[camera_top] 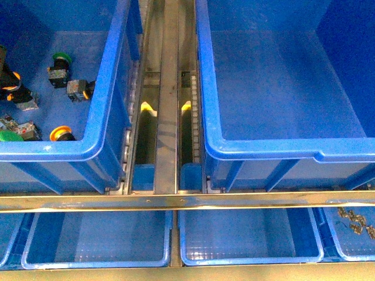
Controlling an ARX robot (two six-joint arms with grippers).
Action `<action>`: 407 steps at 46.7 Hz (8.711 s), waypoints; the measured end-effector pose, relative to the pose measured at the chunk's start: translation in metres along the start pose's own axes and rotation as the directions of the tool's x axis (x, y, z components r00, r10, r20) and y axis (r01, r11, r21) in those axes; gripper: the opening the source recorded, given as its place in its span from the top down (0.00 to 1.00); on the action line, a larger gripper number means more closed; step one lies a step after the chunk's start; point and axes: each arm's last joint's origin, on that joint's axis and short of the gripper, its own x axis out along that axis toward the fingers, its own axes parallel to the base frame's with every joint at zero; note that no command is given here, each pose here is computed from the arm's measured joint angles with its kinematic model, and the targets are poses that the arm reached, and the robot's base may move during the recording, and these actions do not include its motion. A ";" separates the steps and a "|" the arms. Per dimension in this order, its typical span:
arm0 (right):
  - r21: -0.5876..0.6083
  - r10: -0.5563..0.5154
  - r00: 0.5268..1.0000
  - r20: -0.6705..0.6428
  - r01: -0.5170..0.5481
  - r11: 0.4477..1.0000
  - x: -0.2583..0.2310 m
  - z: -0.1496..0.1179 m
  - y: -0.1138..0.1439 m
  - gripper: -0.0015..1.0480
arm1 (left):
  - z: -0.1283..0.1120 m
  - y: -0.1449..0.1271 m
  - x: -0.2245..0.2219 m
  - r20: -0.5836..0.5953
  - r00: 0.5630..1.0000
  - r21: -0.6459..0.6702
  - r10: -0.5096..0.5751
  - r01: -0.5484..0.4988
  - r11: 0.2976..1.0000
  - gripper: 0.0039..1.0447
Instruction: Pick red and yellow buttons and place in box
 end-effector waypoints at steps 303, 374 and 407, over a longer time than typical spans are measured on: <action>-0.746 0.544 0.782 -0.306 -0.551 0.373 0.229 0.040 0.122 0.68 | 0.082 -0.252 -0.095 0.354 0.693 -0.726 -0.628 0.627 0.282 0.66; -0.578 0.370 0.875 -0.314 -0.485 0.656 0.195 0.032 0.051 0.69 | -0.106 -0.134 -0.184 0.705 0.682 -0.247 0.197 -0.024 0.969 0.53; -0.537 0.353 0.883 -0.310 -0.469 0.701 0.189 0.033 0.056 0.69 | -0.164 -0.122 -0.211 0.706 0.682 -0.214 0.190 -0.050 0.975 0.98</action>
